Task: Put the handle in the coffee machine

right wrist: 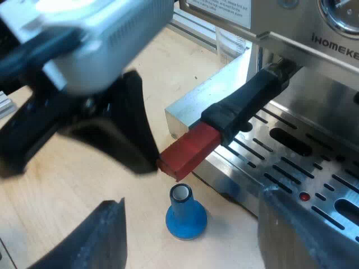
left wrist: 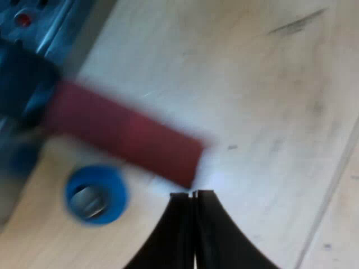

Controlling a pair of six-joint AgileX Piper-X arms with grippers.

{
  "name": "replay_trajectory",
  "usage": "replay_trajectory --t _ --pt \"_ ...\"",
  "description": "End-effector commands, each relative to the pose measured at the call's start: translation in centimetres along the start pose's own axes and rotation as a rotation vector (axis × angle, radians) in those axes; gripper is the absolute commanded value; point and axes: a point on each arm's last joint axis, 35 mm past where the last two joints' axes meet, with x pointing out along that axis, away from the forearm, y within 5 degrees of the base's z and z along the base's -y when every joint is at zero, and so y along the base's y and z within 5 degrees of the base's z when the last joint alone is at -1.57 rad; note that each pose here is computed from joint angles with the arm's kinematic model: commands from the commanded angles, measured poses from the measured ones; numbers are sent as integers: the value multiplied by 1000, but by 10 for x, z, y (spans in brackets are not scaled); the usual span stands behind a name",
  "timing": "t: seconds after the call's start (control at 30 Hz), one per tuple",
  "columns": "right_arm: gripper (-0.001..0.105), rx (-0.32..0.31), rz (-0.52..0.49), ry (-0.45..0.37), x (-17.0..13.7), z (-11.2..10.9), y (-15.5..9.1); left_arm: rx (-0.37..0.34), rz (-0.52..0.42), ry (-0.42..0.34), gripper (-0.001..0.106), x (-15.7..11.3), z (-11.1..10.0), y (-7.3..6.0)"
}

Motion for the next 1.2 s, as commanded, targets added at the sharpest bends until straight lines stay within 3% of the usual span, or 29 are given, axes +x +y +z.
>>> replay_trajectory --t 0.03,0.1,0.2,0.37,0.57,0.77,0.9,1.03,1.07,1.2 --pt "54 -4 8 -28 -5 5 -1 -44 44 -16 0 -8 -1 10" --pt "54 -4 8 -28 -5 5 -1 -111 66 1 0 -14 -8 23" --pt "54 -4 8 -28 -5 5 -1 -134 88 40 0 -18 -16 31" --pt "54 -4 8 -28 -5 5 -1 -174 126 24 0 -30 -23 34" --pt "54 35 9 -20 -5 4 -1 -155 166 -70 0 -53 -33 21" --pt "54 35 28 -22 -5 4 0 -167 210 -151 0 -75 -46 5" --pt "54 35 32 -23 -5 4 0 -152 302 -197 0 -89 -56 -3" --pt "54 35 32 -23 -5 4 0 -144 312 -214 0 -92 -59 -6" --pt "54 35 32 -23 -5 4 0 -128 330 -261 0 -102 -66 -13" --pt "54 44 32 -23 -5 4 0 -115 340 -297 4 -108 -72 -19"
